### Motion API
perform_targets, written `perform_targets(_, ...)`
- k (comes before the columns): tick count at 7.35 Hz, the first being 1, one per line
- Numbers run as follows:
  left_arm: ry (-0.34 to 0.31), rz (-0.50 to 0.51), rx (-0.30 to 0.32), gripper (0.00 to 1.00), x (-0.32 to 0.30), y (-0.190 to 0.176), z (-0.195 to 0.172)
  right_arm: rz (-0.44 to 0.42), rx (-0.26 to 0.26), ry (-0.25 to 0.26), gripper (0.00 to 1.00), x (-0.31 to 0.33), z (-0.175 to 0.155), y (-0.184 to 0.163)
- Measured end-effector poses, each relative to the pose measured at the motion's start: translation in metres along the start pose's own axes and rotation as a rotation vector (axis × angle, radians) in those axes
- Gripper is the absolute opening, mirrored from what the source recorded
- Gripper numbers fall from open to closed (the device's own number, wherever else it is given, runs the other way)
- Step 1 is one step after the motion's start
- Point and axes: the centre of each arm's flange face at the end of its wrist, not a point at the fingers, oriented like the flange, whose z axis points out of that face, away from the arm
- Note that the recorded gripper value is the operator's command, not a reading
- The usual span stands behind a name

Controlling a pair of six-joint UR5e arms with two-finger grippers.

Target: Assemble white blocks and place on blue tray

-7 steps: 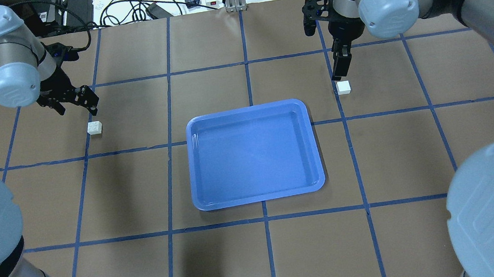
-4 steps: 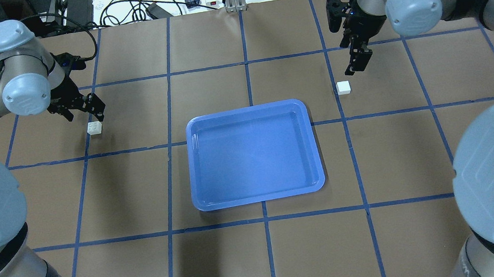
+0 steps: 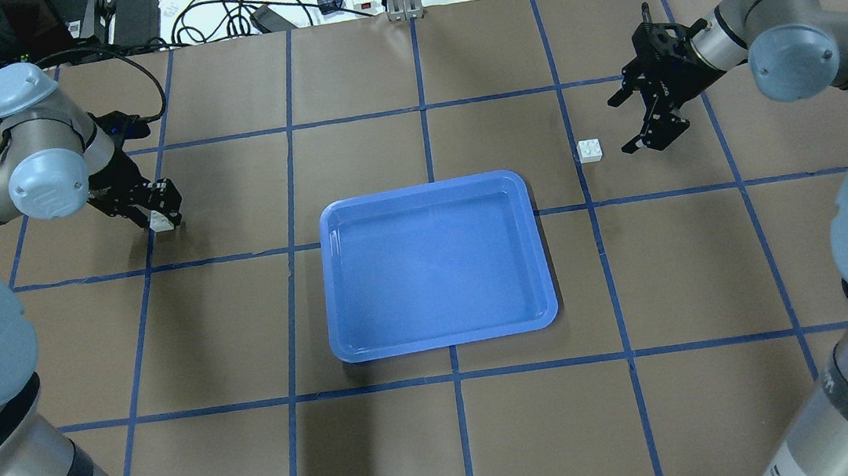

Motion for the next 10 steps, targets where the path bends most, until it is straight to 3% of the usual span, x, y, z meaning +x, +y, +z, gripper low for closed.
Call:
perform_targets(1, -0.002, -0.001, 0.001, 0.38, 0.000, 0.000, -0.001, 0.010, 0.051, 0.011, 1.00, -0.008, 0.007, 0.005)
perform_targets(3, -0.011, -0.014, 0.007, 0.37, 0.001, 0.001, -0.009, 0.022, 0.085, 0.022, 1.00, -0.014, 0.017, 0.015)
perform_targets(5, 0.013, -0.131, 0.009, 0.31, 0.029, 0.003, -0.030, 0.030, 0.097, 0.018, 1.00, -0.014, 0.027, 0.023)
perform_targets(7, 0.052, -0.307, 0.011, 0.30, 0.098, 0.005, -0.060, 0.031, 0.109, 0.022, 0.93, -0.013, 0.030, 0.025)
perform_targets(8, 0.056, -0.391, 0.012, 0.30, 0.139, 0.007, -0.072, 0.029, 0.112, 0.025, 0.87, -0.013, 0.031, 0.025)
perform_targets(10, 0.054, -0.591, 0.006, 0.20, 0.220, 0.013, -0.080, 0.018, 0.112, 0.032, 0.60, -0.012, 0.031, 0.025)
